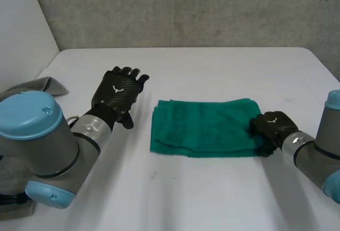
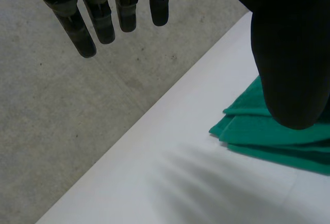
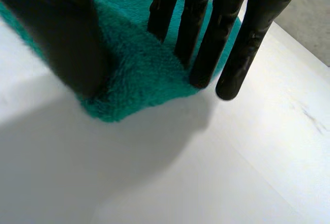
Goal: Fold the laundry.
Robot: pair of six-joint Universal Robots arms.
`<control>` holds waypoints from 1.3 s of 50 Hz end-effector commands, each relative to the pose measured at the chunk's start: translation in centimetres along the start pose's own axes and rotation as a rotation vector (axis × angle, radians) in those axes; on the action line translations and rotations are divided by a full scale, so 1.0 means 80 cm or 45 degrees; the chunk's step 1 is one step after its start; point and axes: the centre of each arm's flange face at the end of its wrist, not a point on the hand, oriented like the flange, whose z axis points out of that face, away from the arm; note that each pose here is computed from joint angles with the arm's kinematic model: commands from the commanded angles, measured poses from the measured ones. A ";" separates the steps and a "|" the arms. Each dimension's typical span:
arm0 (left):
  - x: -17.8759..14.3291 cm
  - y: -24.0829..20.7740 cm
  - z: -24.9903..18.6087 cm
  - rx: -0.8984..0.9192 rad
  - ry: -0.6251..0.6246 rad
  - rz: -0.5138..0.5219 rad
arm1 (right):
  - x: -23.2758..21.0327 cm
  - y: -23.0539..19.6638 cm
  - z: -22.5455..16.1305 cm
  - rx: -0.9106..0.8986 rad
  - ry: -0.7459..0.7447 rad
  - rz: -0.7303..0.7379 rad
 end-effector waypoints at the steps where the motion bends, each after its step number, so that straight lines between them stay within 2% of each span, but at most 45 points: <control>1: 0.002 -0.001 -0.001 0.001 0.005 0.000 | 0.015 -0.002 0.005 0.042 0.065 -0.056; 7: 0.001 -0.003 -0.001 0.010 0.001 0.003 | 0.021 -0.042 0.010 0.155 0.123 -0.285; 10: -0.002 -0.007 -0.002 0.021 -0.008 0.006 | -0.001 -0.078 0.005 0.256 0.121 -0.403; 13: -0.005 -0.011 -0.002 0.031 -0.015 0.004 | -0.046 -0.127 -0.004 0.411 0.079 -0.508; 14: -0.005 -0.013 -0.003 0.035 -0.016 0.003 | -0.069 -0.146 -0.011 0.482 0.048 -0.546; 17: -0.008 -0.016 -0.003 0.039 -0.022 -0.007 | -0.121 -0.158 -0.018 0.568 -0.079 -0.627; 20: -0.012 -0.020 -0.002 0.049 -0.032 -0.016 | -0.158 -0.154 -0.024 0.605 -0.207 -0.691; 21: -0.013 -0.022 -0.001 0.053 -0.036 -0.019 | -0.184 -0.146 -0.028 0.617 -0.310 -0.719; 25: -0.015 -0.028 0.003 0.076 -0.043 -0.033 | -0.214 -0.131 -0.033 0.590 -0.482 -0.722; 27: -0.016 -0.031 0.005 0.084 -0.044 -0.040 | -0.212 -0.131 -0.035 0.556 -0.496 -0.689; 30: -0.013 -0.032 0.013 0.053 -0.029 -0.056 | -0.198 -0.144 -0.037 0.496 -0.452 -0.486; 31: -0.012 -0.030 0.015 0.033 -0.021 -0.063 | -0.192 -0.147 -0.035 0.478 -0.438 -0.407; 32: -0.010 -0.028 0.018 0.014 -0.011 -0.074 | -0.170 -0.151 -0.029 0.439 -0.402 -0.230; 35: 0.004 -0.036 0.028 -0.010 0.044 -0.154 | -0.120 -0.152 -0.016 0.378 -0.306 0.033; 36: 0.009 -0.042 0.034 -0.013 0.063 -0.209 | -0.088 -0.154 -0.014 0.368 -0.254 0.189; 40: 0.018 -0.047 0.049 -0.031 0.103 -0.337 | -0.049 -0.154 -0.023 0.355 -0.212 0.430; 47: 0.065 -0.053 0.058 -0.033 0.220 -0.379 | -0.053 -0.135 -0.010 0.269 -0.263 0.406; 52: 0.096 -0.032 0.063 -0.104 0.282 -0.371 | -0.059 -0.120 0.011 0.209 -0.279 0.410; 59: 0.119 0.009 0.072 -0.237 0.314 -0.361 | -0.076 -0.097 0.027 0.129 -0.314 0.401; 65: 0.115 0.033 0.070 -0.362 0.247 -0.297 | -0.081 -0.086 0.034 0.096 -0.314 0.374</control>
